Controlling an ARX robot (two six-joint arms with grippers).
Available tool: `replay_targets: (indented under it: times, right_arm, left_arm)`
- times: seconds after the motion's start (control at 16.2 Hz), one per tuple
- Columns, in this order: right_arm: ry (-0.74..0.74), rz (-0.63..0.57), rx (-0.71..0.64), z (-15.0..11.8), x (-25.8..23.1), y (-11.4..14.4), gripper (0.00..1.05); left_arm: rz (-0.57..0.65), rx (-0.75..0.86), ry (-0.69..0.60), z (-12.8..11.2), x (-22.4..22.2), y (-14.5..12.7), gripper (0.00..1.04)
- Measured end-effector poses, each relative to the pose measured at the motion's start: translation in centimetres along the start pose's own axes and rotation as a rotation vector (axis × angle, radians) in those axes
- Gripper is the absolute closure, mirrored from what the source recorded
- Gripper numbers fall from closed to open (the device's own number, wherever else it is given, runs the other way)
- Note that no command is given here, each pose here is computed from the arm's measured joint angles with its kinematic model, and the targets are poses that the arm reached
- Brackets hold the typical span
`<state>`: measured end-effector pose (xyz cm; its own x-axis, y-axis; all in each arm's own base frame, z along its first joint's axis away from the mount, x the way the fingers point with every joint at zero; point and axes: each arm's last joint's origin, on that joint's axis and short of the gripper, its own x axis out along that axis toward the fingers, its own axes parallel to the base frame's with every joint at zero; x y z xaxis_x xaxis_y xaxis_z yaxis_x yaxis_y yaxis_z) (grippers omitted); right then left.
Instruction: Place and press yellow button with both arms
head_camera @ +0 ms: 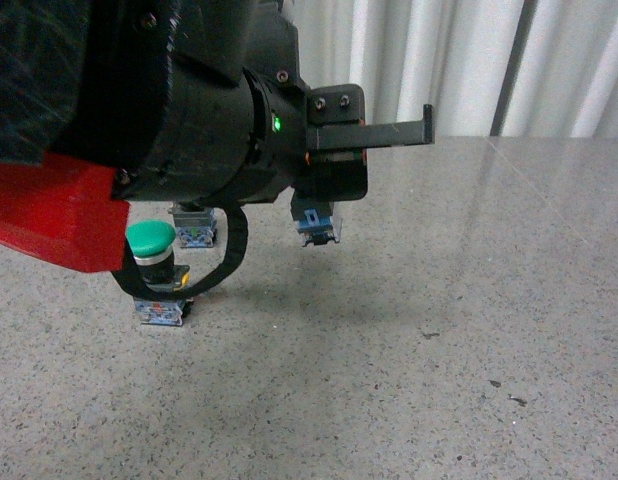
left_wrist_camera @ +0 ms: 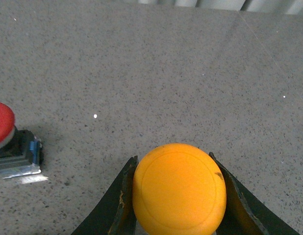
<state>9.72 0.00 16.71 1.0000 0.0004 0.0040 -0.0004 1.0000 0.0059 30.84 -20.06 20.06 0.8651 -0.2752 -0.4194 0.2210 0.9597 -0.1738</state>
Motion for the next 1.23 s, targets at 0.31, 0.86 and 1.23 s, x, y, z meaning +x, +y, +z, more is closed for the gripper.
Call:
replay_targets:
  times: [0.31,0.86,1.23]
  right_arm:
    - [0.000,0.000,0.000,0.0,0.0,0.0,0.06]
    - [0.000,0.000,0.000,0.0,0.0,0.0,0.06]
    - [0.000,0.000,0.000,0.0,0.0,0.0,0.06]
  left_arm:
    - [0.006,0.010,0.073,-3.0,1.2,-2.1,0.72]
    - [0.043,0.032,0.110,-3.9,1.7,-1.9,0.11]
    - [0.059,0.083,-0.048,0.0,-0.7,-0.9,0.07]
